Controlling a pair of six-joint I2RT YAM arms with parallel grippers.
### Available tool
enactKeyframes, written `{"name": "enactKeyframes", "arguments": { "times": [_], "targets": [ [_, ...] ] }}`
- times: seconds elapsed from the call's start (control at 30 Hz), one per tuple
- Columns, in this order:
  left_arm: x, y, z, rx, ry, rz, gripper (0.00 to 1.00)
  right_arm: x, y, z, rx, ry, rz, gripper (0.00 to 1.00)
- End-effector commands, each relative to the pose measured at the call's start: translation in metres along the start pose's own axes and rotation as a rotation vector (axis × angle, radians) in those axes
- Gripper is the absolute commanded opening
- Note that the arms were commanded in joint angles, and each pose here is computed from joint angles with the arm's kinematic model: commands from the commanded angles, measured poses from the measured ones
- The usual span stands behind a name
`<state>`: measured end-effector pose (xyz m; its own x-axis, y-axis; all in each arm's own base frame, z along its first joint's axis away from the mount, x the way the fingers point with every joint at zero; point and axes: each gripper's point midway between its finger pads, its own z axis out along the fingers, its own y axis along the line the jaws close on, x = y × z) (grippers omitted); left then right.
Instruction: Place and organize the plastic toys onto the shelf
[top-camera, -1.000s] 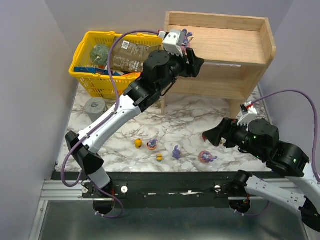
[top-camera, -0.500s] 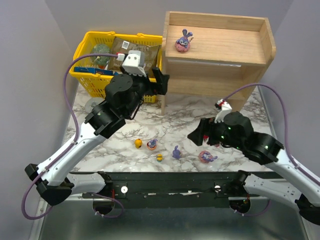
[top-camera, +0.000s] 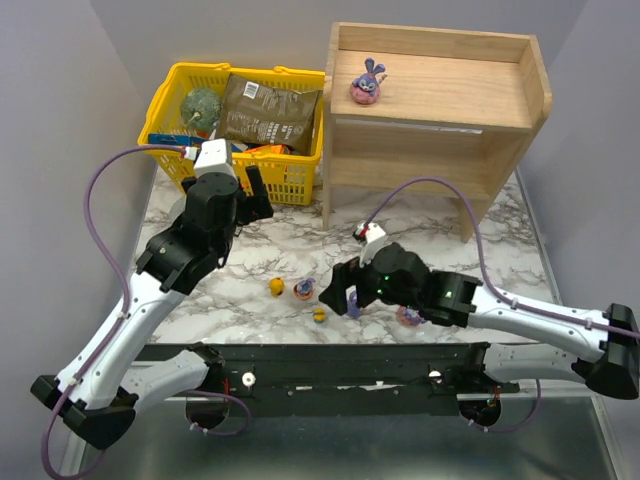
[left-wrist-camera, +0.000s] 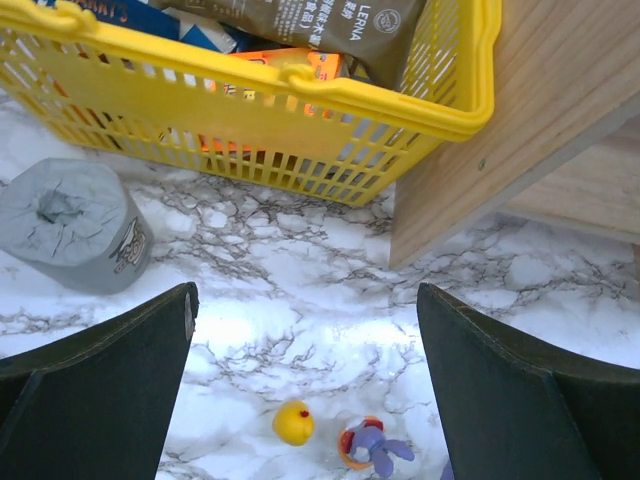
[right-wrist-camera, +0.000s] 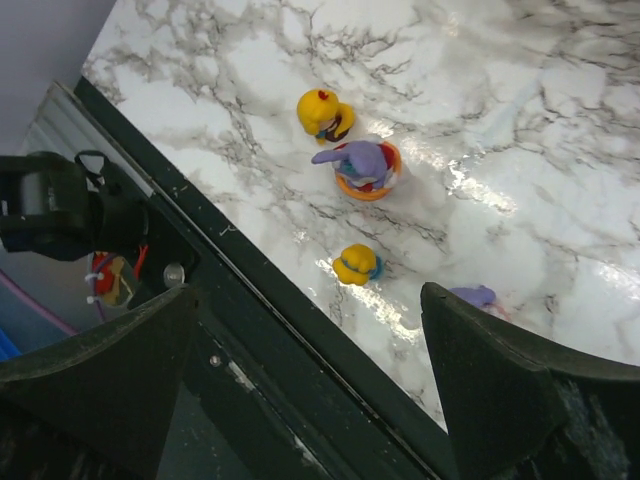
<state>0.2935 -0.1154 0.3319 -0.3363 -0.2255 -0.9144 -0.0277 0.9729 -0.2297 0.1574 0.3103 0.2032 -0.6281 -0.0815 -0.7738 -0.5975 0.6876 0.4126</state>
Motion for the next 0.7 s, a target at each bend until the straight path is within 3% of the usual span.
{"name": "enactKeyframes", "arguments": {
  "times": [0.0,0.3,0.67],
  "targets": [
    [-0.001,0.018,-0.017,-0.026,-0.021,-0.041,0.99,-0.001,0.004,0.027,0.054,-0.131,-0.032,0.99],
    [0.008,0.017,-0.020,-0.004,0.036,0.012,0.99,0.028,0.004,0.086,0.193,-0.129,-0.041,0.93],
    [0.006,0.014,-0.021,0.013,0.044,0.039,0.99,0.047,0.001,0.128,0.233,-0.102,-0.083,0.88]
  ]
}}
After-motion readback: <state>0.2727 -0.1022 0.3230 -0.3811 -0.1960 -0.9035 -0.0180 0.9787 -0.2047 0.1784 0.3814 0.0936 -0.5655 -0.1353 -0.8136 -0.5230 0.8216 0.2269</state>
